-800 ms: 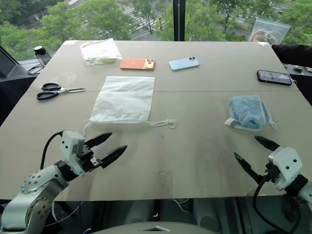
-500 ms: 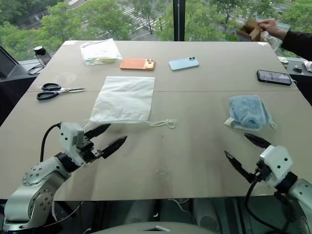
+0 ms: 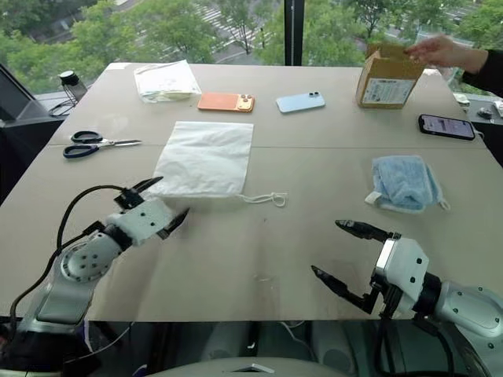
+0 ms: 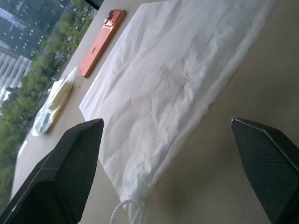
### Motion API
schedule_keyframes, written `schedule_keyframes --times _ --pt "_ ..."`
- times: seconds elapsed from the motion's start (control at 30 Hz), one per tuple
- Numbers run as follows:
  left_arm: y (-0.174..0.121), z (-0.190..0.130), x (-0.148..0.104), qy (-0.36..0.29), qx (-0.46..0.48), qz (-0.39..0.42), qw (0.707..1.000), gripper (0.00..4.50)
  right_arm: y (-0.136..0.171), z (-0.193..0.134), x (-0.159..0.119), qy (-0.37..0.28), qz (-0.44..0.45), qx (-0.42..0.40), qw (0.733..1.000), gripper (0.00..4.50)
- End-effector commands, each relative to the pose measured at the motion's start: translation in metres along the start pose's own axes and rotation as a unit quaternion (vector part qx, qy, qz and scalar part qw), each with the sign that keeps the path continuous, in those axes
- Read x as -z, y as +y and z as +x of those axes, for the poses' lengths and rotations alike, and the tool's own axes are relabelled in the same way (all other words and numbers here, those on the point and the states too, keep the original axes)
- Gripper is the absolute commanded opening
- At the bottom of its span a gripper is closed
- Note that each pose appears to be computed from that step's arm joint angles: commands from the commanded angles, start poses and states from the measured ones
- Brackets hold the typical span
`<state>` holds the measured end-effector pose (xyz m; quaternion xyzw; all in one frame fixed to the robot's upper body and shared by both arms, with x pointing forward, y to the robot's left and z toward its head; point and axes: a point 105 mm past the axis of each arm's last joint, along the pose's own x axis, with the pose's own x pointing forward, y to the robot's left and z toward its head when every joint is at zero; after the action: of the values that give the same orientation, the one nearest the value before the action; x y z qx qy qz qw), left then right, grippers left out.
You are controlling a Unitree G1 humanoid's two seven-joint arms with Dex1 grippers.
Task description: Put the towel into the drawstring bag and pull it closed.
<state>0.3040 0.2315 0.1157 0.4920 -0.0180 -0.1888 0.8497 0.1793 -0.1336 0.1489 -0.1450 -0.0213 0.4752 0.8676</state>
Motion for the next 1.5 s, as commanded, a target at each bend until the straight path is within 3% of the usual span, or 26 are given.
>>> schedule_keyframes --times 0.03,0.3,0.7,1.23,1.33,1.4,1.43,1.47,1.5 --pt "0.006 0.009 -0.005 -0.02 -0.015 0.025 0.999 4.5 0.002 0.002 -0.005 -0.009 -0.011 0.005 1.0 4.47" --pt "0.003 0.029 -0.012 -0.046 -0.009 0.013 0.999 4.5 0.002 0.003 -0.003 -0.006 -0.011 0.016 1.0 4.47" --pt "0.006 0.029 -0.028 -0.088 -0.008 -0.009 0.996 4.5 0.003 0.003 -0.004 -0.003 -0.008 0.022 1.0 4.47" --pt "0.005 0.059 -0.028 -0.057 -0.008 0.033 0.998 4.5 -0.003 0.007 -0.004 0.001 -0.009 0.046 0.999 4.47" --pt "0.003 0.063 -0.021 -0.036 0.009 0.022 0.999 3.73 -0.012 0.008 0.001 0.016 -0.006 0.078 0.997 4.5" --pt "0.004 0.067 -0.018 -0.019 0.027 -0.019 0.999 2.73 -0.021 0.007 0.009 0.046 -0.014 0.112 0.993 4.5" --pt "0.004 0.069 -0.019 -0.017 0.04 -0.051 0.998 2.55 -0.027 0.005 0.013 0.064 -0.013 0.136 0.989 4.5" --pt "0.003 0.07 -0.021 -0.018 0.054 -0.084 0.995 1.96 -0.03 0.003 0.017 0.078 -0.009 0.15 0.986 4.5" --pt "0.002 0.071 -0.024 -0.021 0.071 -0.115 0.991 1.72 -0.03 0.003 0.019 0.08 0.004 0.144 0.986 4.5"
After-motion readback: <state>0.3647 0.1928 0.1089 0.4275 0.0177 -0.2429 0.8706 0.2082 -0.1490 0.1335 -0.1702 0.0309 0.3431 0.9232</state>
